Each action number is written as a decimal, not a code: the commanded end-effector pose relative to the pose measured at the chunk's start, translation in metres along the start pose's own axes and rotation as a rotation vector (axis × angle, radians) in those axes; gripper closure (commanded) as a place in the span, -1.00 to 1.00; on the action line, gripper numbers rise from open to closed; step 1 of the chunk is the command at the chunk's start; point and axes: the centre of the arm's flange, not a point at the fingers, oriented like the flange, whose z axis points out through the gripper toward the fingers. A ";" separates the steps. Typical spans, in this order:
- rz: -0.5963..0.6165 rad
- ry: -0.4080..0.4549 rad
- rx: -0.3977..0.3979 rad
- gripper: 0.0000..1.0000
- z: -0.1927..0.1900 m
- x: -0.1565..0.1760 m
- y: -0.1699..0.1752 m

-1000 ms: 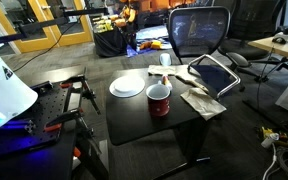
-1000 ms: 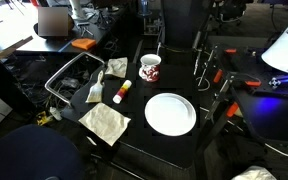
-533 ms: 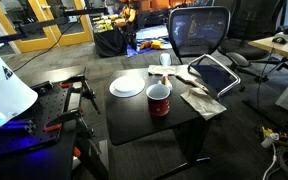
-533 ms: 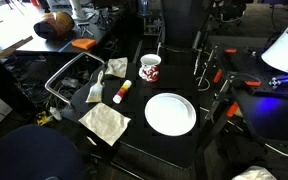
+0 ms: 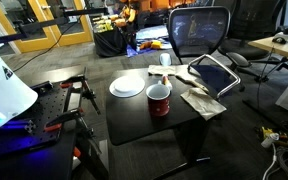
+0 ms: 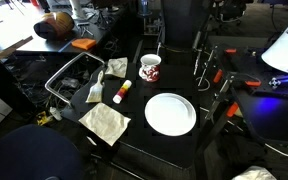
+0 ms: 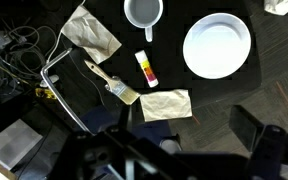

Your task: Pick the bottle on the table and put it in the mug

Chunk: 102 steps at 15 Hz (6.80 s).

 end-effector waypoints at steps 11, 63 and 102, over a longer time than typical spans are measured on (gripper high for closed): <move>-0.079 -0.037 0.049 -1.00 0.034 0.025 -0.004; -0.431 -0.037 0.173 -1.00 0.351 0.102 0.060; -0.284 0.011 0.155 0.83 0.357 0.116 0.069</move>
